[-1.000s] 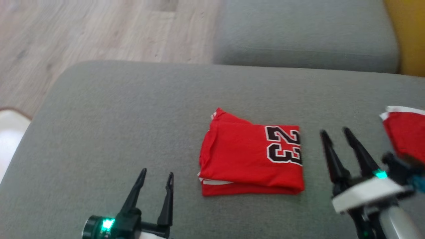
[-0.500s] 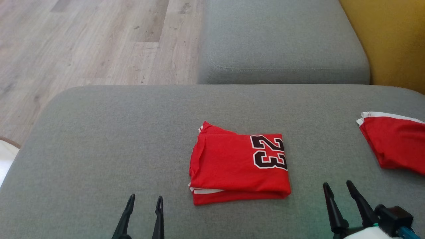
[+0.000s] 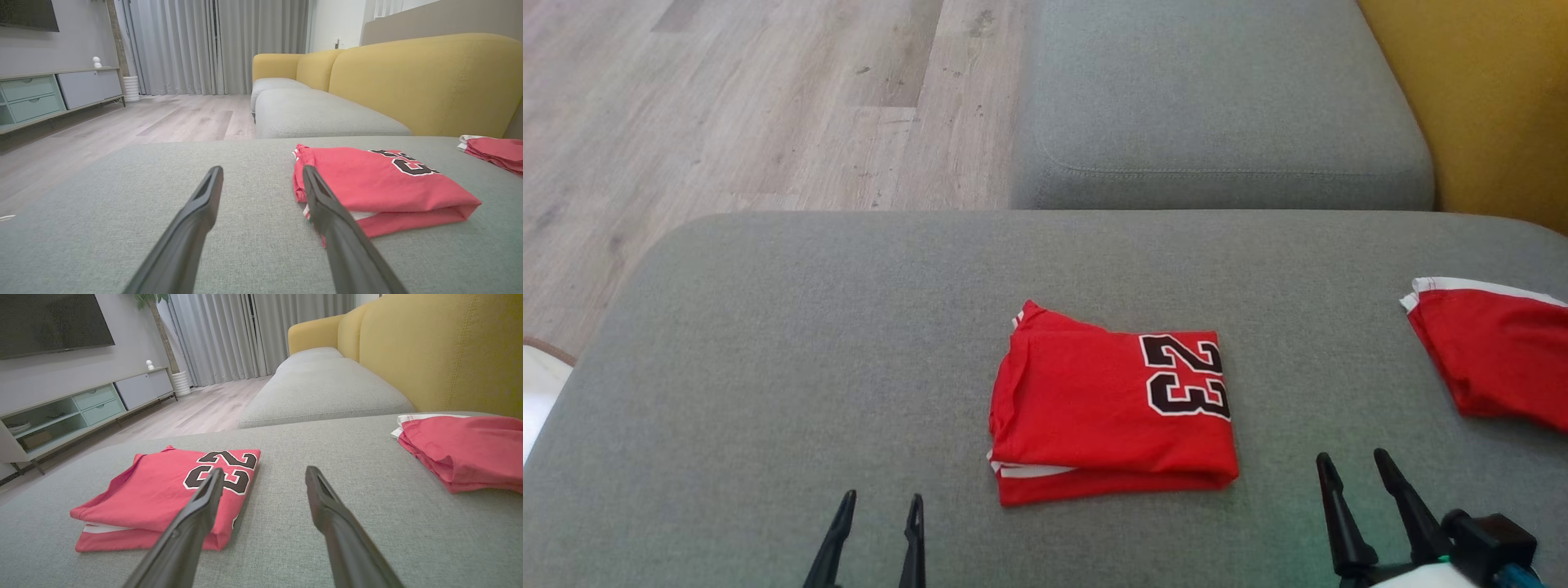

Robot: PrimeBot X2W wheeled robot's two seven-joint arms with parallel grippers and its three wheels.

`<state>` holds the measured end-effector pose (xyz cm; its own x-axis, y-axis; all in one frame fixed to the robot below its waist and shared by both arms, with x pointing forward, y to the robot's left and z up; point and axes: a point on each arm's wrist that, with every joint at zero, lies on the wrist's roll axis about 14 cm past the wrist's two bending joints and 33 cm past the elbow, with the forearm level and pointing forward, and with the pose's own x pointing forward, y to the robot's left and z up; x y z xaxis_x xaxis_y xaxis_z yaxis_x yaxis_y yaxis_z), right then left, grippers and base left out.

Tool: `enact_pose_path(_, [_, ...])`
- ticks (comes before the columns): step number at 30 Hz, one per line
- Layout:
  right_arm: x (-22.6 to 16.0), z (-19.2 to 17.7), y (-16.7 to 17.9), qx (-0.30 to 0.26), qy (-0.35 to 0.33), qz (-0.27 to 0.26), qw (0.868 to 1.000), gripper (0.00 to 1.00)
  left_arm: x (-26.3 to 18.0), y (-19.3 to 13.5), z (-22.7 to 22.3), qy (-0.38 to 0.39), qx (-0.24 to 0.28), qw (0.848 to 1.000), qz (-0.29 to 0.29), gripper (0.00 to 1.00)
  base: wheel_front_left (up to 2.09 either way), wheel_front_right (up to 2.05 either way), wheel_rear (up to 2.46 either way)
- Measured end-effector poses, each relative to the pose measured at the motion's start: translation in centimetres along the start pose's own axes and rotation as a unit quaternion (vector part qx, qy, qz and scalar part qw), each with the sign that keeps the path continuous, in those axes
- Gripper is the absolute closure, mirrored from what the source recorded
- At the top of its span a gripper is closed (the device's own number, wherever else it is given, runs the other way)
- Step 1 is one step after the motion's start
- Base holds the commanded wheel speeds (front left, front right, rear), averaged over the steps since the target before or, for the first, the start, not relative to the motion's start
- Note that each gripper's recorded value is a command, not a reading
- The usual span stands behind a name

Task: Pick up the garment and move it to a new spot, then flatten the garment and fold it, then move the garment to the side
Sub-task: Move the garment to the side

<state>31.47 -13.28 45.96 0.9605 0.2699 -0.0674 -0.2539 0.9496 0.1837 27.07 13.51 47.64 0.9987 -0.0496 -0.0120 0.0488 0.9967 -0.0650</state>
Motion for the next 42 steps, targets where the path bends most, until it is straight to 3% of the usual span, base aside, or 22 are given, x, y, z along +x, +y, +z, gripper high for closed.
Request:
enact_pose_path(18, [-0.1, -0.1, 0.2, 0.002, 0.002, 0.003, 1.000, 0.00, 0.1, 0.3, -0.2, 0.000, 0.001, 1.000, -0.002, 0.00, 0.00, 0.00, 0.00])
enact_pose_path(25, [0.0, -3.5, 0.5, 0.020, 0.068, 0.006, 0.997, 0.00, 0.5, 0.1, -1.0, 0.016, 0.002, 1.000, -0.005, 0.00, 0.00, 0.00, 0.00])
enact_pose_path(32, [4.0, -4.0, 1.9, 0.101, 0.125, 0.017, 0.987, 0.00, 1.2, -0.5, -2.3, 0.044, -0.005, 0.999, -0.012, 0.00, 0.00, 0.00, 0.00])
enact_pose_path(37, [6.5, -5.2, 2.9, 0.161, 0.197, 0.033, 0.967, 0.00, 2.5, -0.7, -2.5, 0.049, 0.002, 0.999, -0.021, 0.00, 0.00, 0.00, 0.00])
enact_pose_path(42, [8.0, -6.4, 2.5, 0.176, 0.245, 0.032, 0.953, 0.00, 3.9, -0.7, -2.1, 0.045, 0.003, 0.999, -0.019, 0.00, 0.00, 0.00, 0.00])
